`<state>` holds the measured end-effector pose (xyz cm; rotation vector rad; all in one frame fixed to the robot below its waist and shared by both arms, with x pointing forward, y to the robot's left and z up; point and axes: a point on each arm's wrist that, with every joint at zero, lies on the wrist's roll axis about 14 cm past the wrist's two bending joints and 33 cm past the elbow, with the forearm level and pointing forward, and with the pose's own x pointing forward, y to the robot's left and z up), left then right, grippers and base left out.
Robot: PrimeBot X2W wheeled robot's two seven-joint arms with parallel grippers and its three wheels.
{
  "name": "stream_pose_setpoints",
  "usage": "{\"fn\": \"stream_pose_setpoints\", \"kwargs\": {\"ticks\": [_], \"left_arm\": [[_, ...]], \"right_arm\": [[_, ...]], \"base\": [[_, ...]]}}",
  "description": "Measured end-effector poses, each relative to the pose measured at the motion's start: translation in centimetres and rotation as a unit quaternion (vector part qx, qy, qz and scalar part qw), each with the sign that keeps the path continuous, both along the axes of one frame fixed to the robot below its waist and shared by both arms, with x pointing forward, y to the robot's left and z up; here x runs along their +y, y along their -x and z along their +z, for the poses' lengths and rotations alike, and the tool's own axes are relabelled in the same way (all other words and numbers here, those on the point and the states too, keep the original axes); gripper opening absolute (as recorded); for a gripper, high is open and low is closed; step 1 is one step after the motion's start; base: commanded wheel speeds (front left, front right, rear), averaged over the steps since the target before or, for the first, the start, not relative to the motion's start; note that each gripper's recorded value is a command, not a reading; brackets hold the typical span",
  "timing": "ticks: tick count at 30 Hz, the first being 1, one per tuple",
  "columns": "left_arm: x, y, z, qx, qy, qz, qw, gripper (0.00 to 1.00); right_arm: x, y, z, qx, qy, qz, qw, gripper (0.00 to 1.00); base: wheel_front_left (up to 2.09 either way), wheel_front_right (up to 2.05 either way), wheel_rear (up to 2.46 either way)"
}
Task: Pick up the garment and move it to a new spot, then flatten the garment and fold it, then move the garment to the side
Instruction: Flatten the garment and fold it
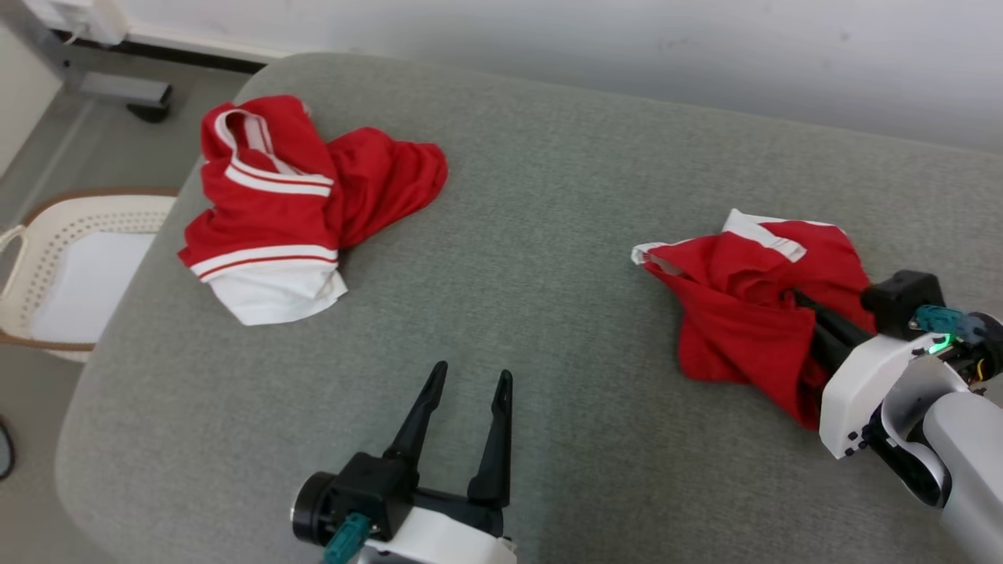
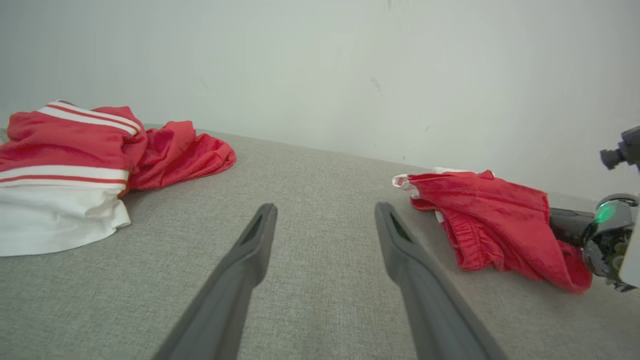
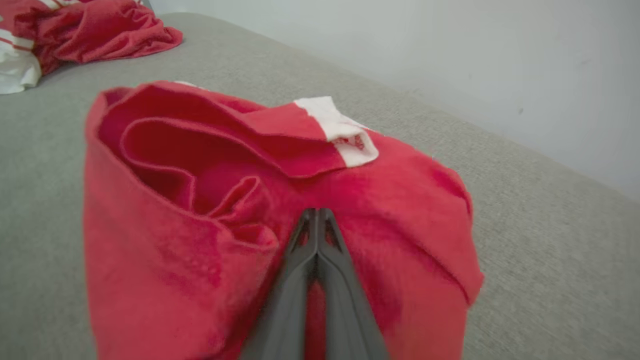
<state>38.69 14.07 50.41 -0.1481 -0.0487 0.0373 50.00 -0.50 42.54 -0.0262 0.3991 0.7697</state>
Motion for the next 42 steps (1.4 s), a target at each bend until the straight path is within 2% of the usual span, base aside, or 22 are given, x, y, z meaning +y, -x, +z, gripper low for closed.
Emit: {"fn": "stream_pose_setpoints", "kwargs": {"ticks": [6, 16, 20, 26, 31, 34, 42], "left_arm": [[1.2, 0.7, 0.0, 0.005, 0.002, 0.025, 1.000, 1.00], [2.5, 2.1, 0.6, 0.001, 0.015, 0.052, 0.999, 1.00], [2.9, 2.6, 1.0, -0.003, 0.018, 0.060, 0.998, 1.00], [3.1, 3.0, 1.1, -0.005, 0.020, 0.064, 0.998, 1.00], [3.3, 3.2, 1.7, -0.014, 0.023, 0.068, 0.997, 1.00], [3.5, 3.4, 1.6, -0.013, 0.025, 0.072, 0.997, 1.00], [3.1, 3.3, 1.6, -0.014, 0.030, 0.065, 0.997, 1.00]], "right_arm": [[2.4, 1.6, -2.5, 0.050, 0.043, 0.058, 0.996, 0.00], [7.3, 3.6, -0.4, 0.038, 0.036, 0.138, 0.989, 0.00], [8.6, 3.8, 0.8, 0.027, 0.030, 0.152, 0.987, 0.00], [9.3, 4.5, 0.6, 0.031, 0.061, 0.174, 0.982, 0.00], [9.9, 7.5, -0.2, 0.047, 0.098, 0.225, 0.968, 0.00], [9.1, 9.2, -1.0, 0.064, 0.121, 0.246, 0.960, 0.00], [6.2, 11.7, -2.7, 0.107, 0.152, 0.254, 0.949, 0.00]], "base": [[0.00, 0.00, 0.00], [0.00, 0.00, 0.00], [0.00, 0.00, 0.00], [0.00, 0.00, 0.00], [0.00, 0.00, 0.00], [0.00, 0.00, 0.00], [0.00, 0.00, 0.00]]}}
